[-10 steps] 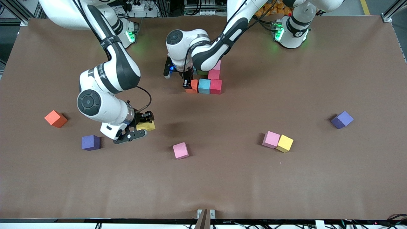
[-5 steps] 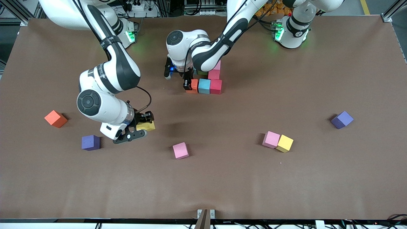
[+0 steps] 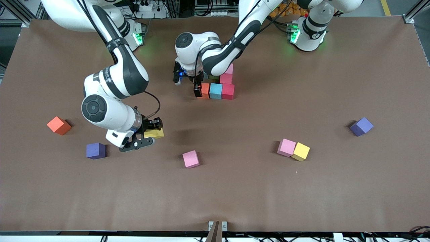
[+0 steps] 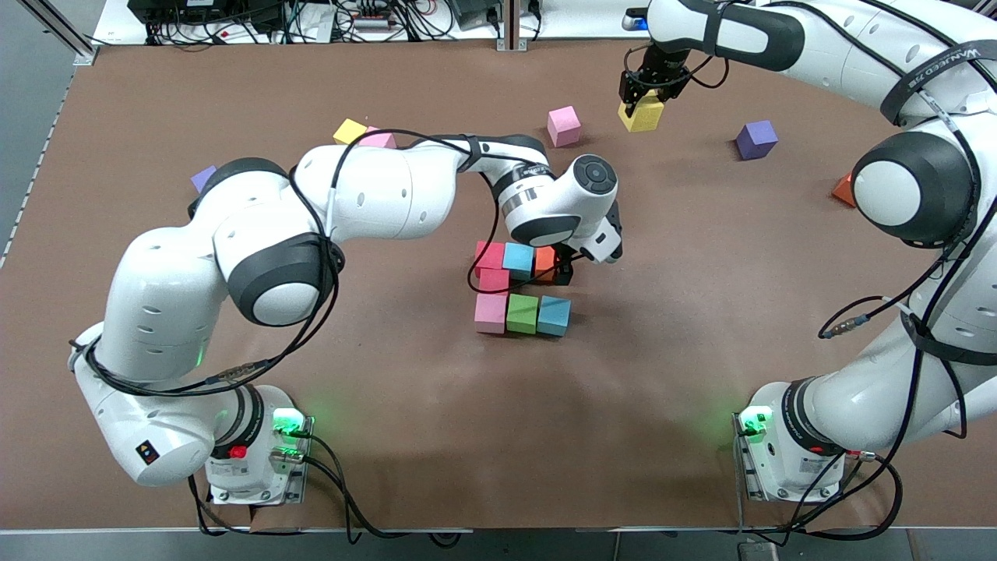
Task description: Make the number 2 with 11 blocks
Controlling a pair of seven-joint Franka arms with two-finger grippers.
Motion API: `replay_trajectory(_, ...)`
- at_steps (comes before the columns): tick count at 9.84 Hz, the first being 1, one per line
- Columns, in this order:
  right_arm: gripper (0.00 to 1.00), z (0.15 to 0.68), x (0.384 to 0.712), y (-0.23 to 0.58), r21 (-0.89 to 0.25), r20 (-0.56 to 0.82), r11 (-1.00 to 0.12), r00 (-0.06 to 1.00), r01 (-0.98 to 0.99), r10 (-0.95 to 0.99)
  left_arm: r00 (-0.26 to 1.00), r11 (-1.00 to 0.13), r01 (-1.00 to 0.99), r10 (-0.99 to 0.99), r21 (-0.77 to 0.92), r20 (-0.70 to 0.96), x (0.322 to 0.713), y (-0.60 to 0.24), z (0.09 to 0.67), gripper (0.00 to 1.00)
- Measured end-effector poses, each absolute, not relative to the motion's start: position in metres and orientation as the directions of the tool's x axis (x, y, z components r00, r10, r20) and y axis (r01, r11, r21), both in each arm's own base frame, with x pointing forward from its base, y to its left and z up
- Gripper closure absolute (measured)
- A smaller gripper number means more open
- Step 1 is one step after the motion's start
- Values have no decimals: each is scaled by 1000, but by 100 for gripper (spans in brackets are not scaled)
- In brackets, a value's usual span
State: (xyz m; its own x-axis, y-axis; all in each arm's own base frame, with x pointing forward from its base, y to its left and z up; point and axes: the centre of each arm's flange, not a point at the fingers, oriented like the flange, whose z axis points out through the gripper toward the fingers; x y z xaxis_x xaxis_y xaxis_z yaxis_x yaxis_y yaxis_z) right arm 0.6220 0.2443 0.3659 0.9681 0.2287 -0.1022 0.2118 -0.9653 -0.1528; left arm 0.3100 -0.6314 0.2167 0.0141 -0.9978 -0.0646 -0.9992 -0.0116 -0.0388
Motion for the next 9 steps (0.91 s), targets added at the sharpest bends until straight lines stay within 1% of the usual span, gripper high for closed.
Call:
replay_trajectory(2,43,366,622,244,-153,-103,-966,969,209,226,27,-25,-999,-998,-34,-48,311,-634,224,0)
replay_trajectory(3,43,366,622,244,-153,-103,-966,969,209,225,51,-50,-998,-998,-24,-34,311,-636,231,0)
replay_trajectory(5,43,365,622,244,-152,-104,-967,969,206,223,110,-110,-994,-994,-20,-15,312,-638,261,0)
replay_trajectory(6,43,365,621,244,-152,-106,-967,969,205,222,128,-127,-991,-992,-31,-20,314,-635,286,0)
replay_trajectory(7,43,363,621,244,-151,-109,-967,969,204,221,163,-162,-986,-986,-41,-33,322,-627,310,0)
replay_trajectory(8,43,361,620,245,-150,-114,-970,971,194,211,230,-227,-972,-972,-55,-50,342,-611,333,0)
replay_trajectory(9,43,358,617,250,-147,-112,-974,975,174,191,336,-330,-941,-939,-78,-71,370,-587,352,0)
